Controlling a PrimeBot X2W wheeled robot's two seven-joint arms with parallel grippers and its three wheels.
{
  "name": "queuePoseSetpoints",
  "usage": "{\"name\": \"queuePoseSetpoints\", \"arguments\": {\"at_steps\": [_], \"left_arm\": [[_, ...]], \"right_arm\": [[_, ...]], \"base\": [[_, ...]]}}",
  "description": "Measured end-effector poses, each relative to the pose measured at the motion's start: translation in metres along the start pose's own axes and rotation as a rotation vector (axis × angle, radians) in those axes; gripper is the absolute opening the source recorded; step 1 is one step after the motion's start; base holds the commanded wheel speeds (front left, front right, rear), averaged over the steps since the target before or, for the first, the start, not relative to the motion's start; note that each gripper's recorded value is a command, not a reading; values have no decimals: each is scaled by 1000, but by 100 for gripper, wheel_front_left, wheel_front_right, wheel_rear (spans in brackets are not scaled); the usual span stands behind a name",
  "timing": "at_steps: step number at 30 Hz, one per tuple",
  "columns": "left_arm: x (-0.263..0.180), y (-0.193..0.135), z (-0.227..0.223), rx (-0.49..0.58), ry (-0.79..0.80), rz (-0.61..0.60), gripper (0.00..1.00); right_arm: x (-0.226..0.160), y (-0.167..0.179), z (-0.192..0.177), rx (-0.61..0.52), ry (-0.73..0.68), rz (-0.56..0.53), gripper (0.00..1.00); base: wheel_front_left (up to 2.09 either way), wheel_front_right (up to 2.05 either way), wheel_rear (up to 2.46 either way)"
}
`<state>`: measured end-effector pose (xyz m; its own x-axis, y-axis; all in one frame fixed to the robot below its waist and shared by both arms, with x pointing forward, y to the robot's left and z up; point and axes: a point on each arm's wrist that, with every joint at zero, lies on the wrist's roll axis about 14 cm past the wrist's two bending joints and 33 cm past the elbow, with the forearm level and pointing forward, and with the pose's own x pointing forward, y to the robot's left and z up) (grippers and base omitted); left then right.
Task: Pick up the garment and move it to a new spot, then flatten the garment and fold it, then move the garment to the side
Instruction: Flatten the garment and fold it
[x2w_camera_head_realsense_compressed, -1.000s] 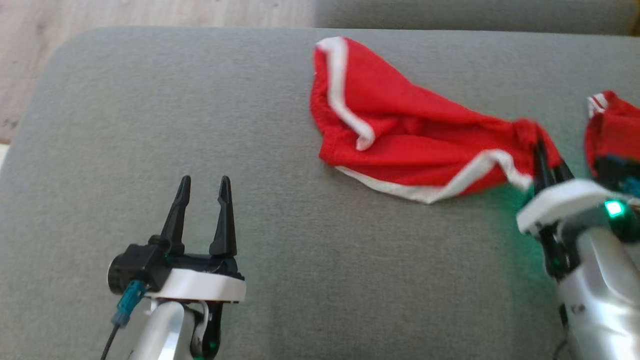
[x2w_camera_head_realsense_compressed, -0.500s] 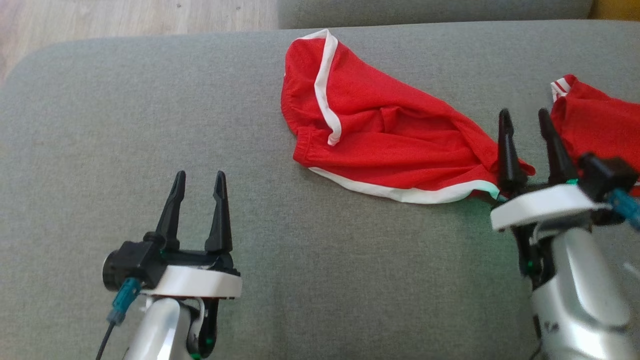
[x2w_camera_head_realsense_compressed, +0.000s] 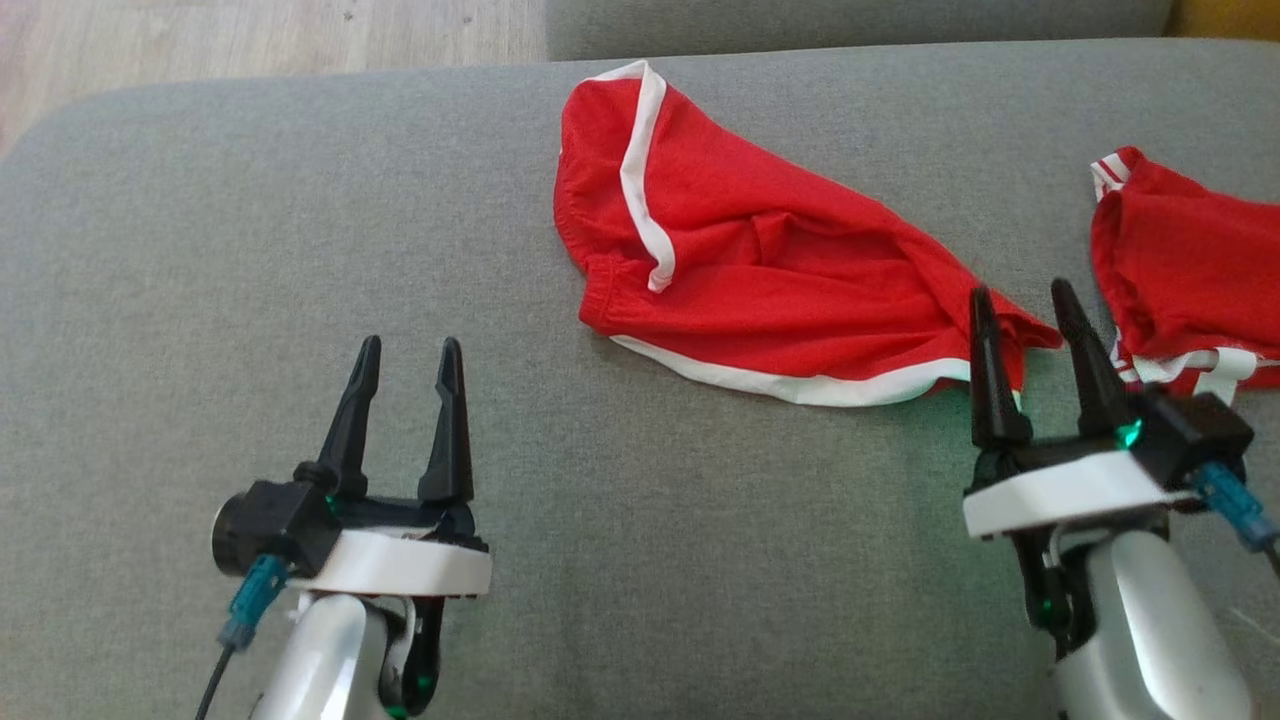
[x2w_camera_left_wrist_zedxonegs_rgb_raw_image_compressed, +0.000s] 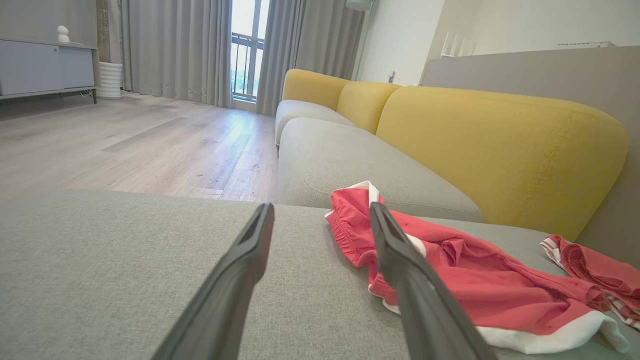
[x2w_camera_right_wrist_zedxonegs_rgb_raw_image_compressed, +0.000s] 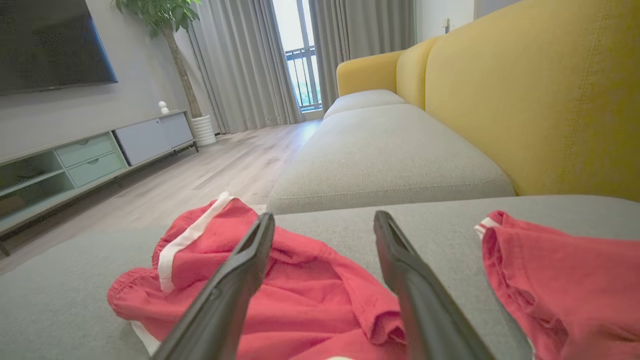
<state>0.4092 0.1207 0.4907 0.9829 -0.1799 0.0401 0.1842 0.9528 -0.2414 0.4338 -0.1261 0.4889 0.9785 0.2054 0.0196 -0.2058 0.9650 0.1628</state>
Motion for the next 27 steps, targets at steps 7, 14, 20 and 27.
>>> {"name": "queuePoseSetpoints", "arguments": {"at_steps": [7, 14, 20, 27], "left_arm": [[1, -4, -3, -2, 8, -11, 100], [1, -5, -5, -3, 13, -15, 100], [1, 0, -9, -5, 30, -9, 100], [-8, 17, -11, -17, 44, 57, 100]], "right_arm": [[-14, -6, -21, 4, 67, -22, 100], [-13, 5, -25, 9, 79, 10, 100], [27, 73, -25, -30, 120, 230, 100], [62, 129, -66, -111, 303, 410, 100]], "base": [[0, 0, 0], [0, 0, 0], [0, 0, 0], [0, 0, 0]]}}
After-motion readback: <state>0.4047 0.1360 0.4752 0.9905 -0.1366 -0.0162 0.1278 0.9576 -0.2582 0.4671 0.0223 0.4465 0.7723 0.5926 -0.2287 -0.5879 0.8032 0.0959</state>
